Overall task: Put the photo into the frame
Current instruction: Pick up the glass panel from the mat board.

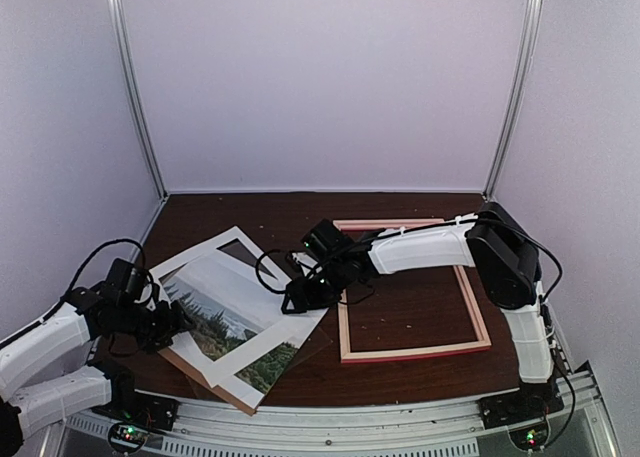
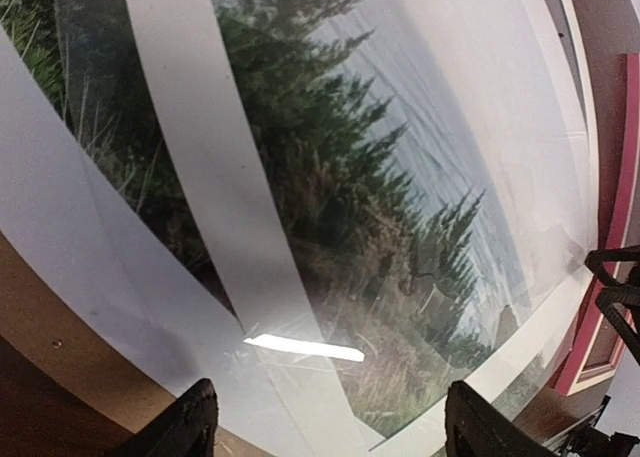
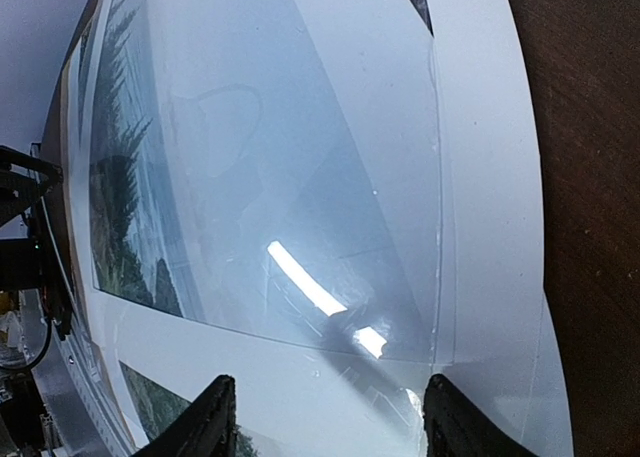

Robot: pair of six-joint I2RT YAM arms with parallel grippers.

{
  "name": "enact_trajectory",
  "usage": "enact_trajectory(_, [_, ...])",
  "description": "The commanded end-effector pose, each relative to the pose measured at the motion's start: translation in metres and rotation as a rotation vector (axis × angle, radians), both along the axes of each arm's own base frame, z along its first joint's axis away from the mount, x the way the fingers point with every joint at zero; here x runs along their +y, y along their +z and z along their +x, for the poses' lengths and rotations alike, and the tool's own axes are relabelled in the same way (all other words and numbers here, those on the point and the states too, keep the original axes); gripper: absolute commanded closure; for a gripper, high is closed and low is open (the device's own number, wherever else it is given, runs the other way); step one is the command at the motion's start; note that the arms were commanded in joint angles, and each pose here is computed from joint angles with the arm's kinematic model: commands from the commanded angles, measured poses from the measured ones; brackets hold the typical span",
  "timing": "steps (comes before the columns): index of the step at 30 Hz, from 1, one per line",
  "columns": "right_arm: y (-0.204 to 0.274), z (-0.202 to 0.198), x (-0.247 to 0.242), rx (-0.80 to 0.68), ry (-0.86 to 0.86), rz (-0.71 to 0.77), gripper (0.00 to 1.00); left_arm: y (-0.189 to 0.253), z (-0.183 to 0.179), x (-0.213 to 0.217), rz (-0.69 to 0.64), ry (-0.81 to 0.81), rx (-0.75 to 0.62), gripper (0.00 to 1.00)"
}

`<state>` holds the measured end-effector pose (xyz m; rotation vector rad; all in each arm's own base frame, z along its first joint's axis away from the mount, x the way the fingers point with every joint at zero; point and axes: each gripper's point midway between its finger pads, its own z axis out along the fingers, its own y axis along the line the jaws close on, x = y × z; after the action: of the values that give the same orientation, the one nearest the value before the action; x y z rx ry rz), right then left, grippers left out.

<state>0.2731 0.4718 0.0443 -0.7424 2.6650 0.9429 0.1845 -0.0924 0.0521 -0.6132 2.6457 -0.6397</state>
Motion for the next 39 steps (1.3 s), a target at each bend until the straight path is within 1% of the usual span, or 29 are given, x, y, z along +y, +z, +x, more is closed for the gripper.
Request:
enact_trajectory(1, [-0.019, -0.004, -0.021, 0.014, -0.031, -0.11, 0.35, -0.006, -0.011, 0.008, 0.045, -0.001, 0.055, 0.21])
enact_trajectory(6, [-0.017, -0.001, -0.023, -0.003, -0.036, -0.131, 0.34, -0.015, -0.021, 0.004, 0.015, 0.0, 0.102, 0.21])
enact_trajectory(17, [-0.011, -0.005, -0.041, -0.013, -0.044, -0.186, 0.33, -0.018, -0.022, 0.0, -0.015, 0.008, 0.105, 0.22])
enact_trajectory(28, [-0.008, -0.028, -0.053, 0.02, -0.038, -0.194, 0.37, -0.022, -0.015, -0.006, -0.043, 0.0, 0.085, 0.25])
enact_trajectory(34, [-0.003, -0.04, -0.062, 0.023, -0.049, -0.192, 0.39, -0.022, -0.013, -0.003, -0.031, 0.003, 0.065, 0.25])
enact_trajectory(39, [-0.008, -0.052, -0.068, 0.042, -0.052, -0.199, 0.4, -0.023, -0.013, -0.004, -0.031, -0.003, 0.064, 0.25])
